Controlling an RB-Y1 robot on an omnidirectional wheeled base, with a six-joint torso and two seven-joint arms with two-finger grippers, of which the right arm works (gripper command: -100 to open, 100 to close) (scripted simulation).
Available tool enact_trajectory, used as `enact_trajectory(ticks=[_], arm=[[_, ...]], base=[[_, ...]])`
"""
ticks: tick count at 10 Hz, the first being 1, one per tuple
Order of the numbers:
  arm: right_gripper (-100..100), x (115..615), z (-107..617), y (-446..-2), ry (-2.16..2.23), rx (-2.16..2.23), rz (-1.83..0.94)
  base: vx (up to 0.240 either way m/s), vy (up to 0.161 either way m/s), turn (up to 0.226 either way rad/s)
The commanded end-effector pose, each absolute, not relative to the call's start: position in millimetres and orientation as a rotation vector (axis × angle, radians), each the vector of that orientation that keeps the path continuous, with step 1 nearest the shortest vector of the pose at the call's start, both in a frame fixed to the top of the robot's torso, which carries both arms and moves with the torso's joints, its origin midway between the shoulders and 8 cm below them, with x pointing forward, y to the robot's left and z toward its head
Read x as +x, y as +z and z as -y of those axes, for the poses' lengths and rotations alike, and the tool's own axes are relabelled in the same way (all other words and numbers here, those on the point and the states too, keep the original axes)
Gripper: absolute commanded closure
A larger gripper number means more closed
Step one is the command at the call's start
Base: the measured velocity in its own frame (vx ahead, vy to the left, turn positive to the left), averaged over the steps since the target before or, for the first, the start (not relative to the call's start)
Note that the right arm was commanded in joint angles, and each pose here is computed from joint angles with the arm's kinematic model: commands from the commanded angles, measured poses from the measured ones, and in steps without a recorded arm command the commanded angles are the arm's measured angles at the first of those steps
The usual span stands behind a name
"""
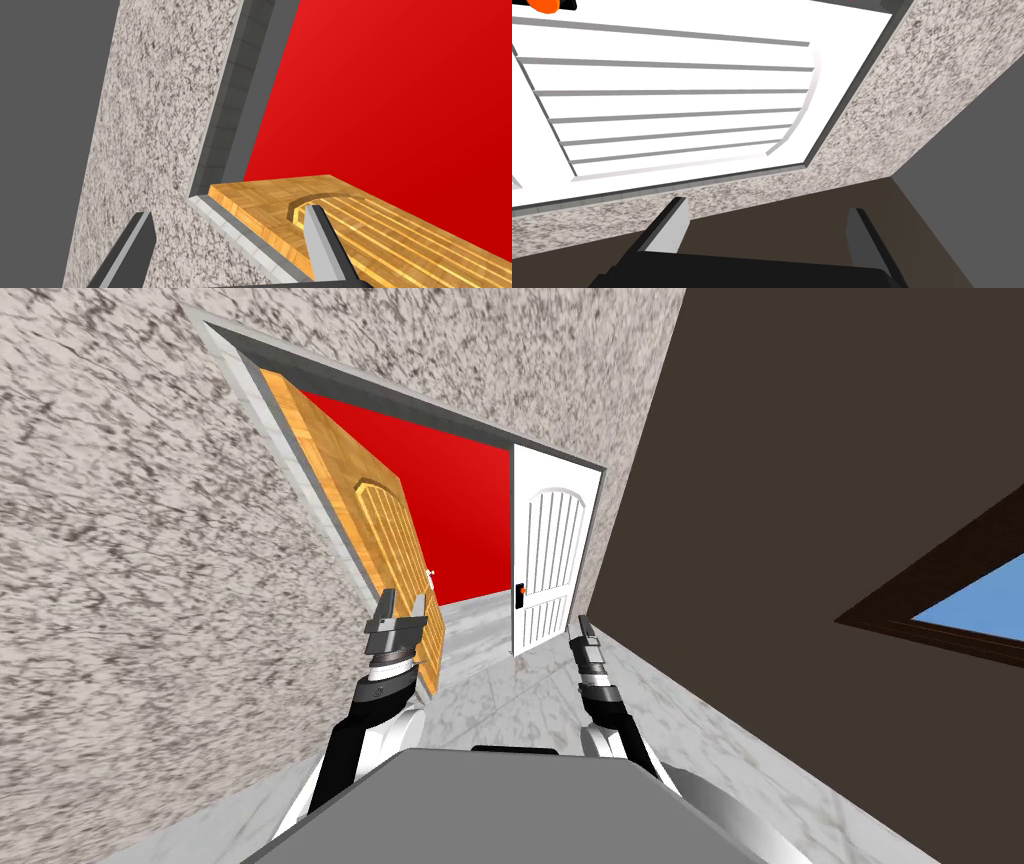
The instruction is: Push the door open
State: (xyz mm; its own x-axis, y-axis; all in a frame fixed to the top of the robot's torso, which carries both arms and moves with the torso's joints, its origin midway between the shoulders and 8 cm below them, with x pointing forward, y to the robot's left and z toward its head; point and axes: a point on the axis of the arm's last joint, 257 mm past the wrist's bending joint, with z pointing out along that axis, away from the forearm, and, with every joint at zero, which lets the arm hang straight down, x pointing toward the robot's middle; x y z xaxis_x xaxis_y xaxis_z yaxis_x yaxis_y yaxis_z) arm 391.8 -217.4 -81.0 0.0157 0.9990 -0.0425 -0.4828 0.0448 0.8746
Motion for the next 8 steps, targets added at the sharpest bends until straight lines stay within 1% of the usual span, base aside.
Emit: enact_trajectory(ticks=[1, 2, 3, 8], arm=[[-100, 394.4, 204.9, -98.5, 1.383, 0.823, -0.897], [-100, 396.3, 192.4, -113.9, 1.396, 0.841, -0.939], [-100, 396.7, 188.1, -119.1, 1.400, 0.847, -0.954], [-100, 395.4, 144.8, -170.8, 1.436, 0.902, -1.100]], base=[[0.194, -0.049, 0.037], [0.250, -0.057, 0.040], [0.216, -0.044, 0.034], [0.185, -0.067, 0.035]])
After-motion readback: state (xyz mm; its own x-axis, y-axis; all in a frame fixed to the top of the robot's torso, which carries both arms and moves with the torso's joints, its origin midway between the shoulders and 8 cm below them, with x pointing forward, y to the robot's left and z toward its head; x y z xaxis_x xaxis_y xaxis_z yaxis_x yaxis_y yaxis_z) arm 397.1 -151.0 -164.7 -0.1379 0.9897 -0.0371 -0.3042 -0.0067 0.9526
